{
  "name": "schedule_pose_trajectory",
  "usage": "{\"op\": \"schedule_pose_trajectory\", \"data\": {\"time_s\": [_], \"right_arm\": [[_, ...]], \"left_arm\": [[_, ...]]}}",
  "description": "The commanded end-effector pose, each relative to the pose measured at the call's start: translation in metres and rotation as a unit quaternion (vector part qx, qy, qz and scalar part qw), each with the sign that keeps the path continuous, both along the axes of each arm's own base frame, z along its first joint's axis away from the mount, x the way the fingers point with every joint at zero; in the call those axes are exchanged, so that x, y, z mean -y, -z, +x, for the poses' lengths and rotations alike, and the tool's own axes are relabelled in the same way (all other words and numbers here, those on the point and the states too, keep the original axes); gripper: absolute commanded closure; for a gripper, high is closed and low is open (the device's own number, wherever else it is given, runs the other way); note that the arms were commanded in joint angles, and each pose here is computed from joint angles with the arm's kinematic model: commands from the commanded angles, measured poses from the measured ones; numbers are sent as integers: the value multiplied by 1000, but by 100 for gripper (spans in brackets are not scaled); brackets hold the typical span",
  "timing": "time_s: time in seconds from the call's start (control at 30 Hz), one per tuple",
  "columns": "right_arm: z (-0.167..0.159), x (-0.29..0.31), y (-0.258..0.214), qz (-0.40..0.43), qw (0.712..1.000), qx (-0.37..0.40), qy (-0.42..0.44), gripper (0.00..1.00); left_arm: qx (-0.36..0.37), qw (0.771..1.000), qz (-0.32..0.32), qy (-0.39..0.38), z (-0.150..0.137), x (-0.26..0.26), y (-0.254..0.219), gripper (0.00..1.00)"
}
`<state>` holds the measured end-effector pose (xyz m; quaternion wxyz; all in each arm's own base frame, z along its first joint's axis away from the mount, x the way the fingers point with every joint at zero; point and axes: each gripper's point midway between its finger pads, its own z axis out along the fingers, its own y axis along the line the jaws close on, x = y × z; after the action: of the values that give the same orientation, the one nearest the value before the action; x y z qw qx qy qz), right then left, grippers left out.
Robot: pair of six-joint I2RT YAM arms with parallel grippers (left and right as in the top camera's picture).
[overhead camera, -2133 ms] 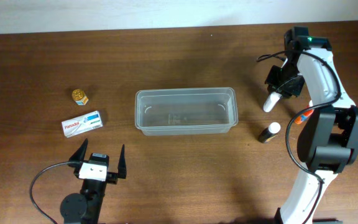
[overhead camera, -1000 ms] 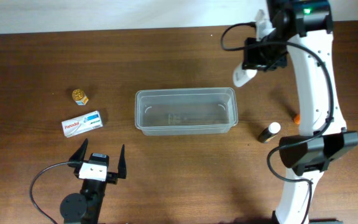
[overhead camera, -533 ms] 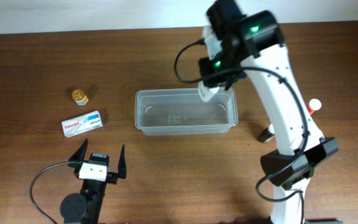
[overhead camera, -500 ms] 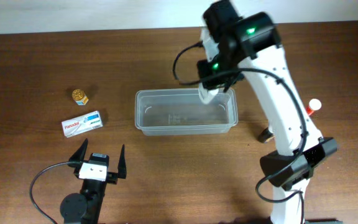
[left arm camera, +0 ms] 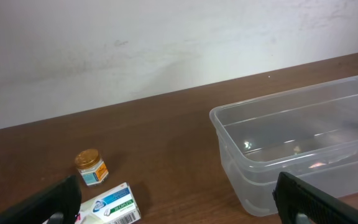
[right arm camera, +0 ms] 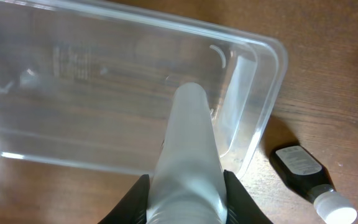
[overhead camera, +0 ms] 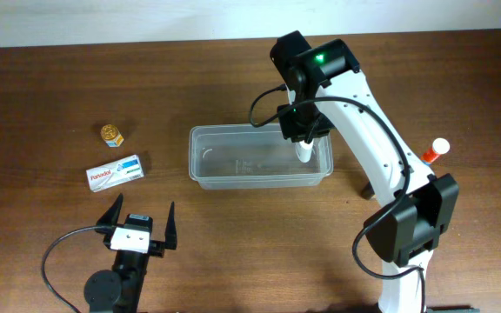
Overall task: Pack container
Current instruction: 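Carry the lotion bottle into the container's right end and lower it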
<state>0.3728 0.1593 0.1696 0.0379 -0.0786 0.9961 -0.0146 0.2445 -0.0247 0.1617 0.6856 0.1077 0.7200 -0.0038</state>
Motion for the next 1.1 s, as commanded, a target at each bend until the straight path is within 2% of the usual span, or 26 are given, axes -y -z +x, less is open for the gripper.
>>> {"op": "schedule_pose_trajectory", "data": {"time_s": [0.0, 0.6, 1.07], "right_arm": [[4, 12, -2, -23, 999, 21, 41, 86], [13, 8, 39, -18, 997, 27, 75, 86], [16, 30, 61, -25, 994, 15, 107, 86]], "left_arm": [[-1, 1000, -3, -2, 0, -1, 1, 1], [-1, 1000, -3, -2, 0, -1, 1, 1], [-1, 1000, -3, -2, 0, -1, 1, 1]]}}
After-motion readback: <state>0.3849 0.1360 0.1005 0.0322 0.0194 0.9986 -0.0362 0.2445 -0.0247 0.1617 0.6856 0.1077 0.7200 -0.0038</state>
